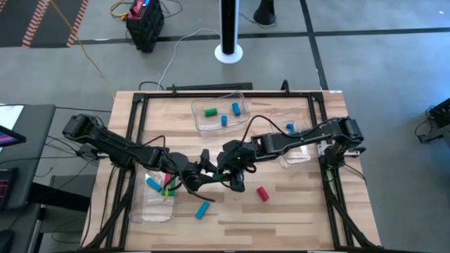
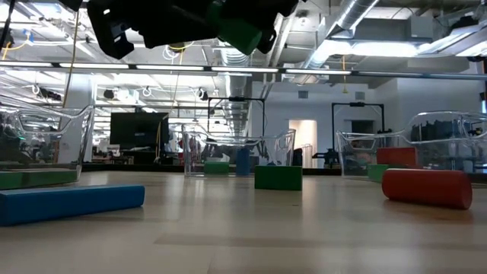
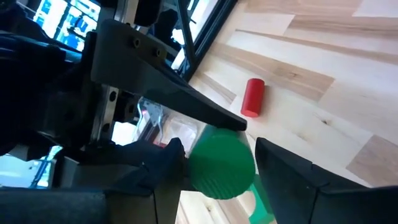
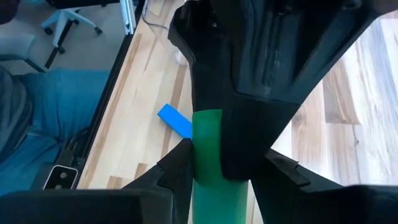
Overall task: Sort blocks by size
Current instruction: Put the green cylinder block into the top transparent bin, then put the red cylinder block into the top transparent bin
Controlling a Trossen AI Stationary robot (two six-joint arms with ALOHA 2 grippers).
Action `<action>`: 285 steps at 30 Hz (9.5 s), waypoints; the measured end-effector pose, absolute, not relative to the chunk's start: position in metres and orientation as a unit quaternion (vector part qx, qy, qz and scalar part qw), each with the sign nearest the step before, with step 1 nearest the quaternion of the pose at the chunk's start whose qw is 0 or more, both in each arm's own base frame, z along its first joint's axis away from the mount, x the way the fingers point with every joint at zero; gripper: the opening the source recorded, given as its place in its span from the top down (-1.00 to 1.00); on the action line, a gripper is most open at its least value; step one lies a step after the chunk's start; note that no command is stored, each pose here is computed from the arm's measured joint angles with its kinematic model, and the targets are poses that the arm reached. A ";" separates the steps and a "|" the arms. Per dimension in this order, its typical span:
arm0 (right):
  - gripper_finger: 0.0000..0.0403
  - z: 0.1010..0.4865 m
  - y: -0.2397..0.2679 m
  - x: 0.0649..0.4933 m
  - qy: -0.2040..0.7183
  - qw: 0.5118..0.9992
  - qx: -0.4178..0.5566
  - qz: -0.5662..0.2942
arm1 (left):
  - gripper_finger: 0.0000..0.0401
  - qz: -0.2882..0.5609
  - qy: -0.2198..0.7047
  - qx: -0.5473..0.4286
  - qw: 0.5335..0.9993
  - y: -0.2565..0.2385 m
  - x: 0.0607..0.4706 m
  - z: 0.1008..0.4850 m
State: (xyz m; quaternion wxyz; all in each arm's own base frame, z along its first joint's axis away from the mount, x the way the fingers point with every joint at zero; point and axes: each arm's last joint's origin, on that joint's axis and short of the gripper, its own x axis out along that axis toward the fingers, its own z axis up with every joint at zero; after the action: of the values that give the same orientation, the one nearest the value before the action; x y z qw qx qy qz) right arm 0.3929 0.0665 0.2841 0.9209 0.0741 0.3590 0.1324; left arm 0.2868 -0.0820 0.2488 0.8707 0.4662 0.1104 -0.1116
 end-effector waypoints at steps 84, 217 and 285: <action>0.08 0.237 0.110 0.317 0.548 0.836 0.019 -0.030 | 0.34 0.171 0.232 0.112 0.951 0.131 0.256 0.247; 0.18 0.163 0.128 0.312 0.559 0.817 0.120 -0.075 | -0.05 -0.109 0.275 0.121 0.948 -0.035 0.287 0.207; 0.16 0.250 0.102 0.345 0.250 0.968 0.000 0.033 | -0.22 -0.128 0.065 0.282 0.949 -0.062 0.291 0.248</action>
State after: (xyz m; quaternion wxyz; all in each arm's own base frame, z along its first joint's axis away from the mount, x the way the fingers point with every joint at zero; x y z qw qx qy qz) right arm 0.3453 0.1023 0.2504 0.9676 0.0004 0.2503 0.0328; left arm 0.2913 -0.0619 0.2476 0.9487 0.2817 0.0650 -0.1278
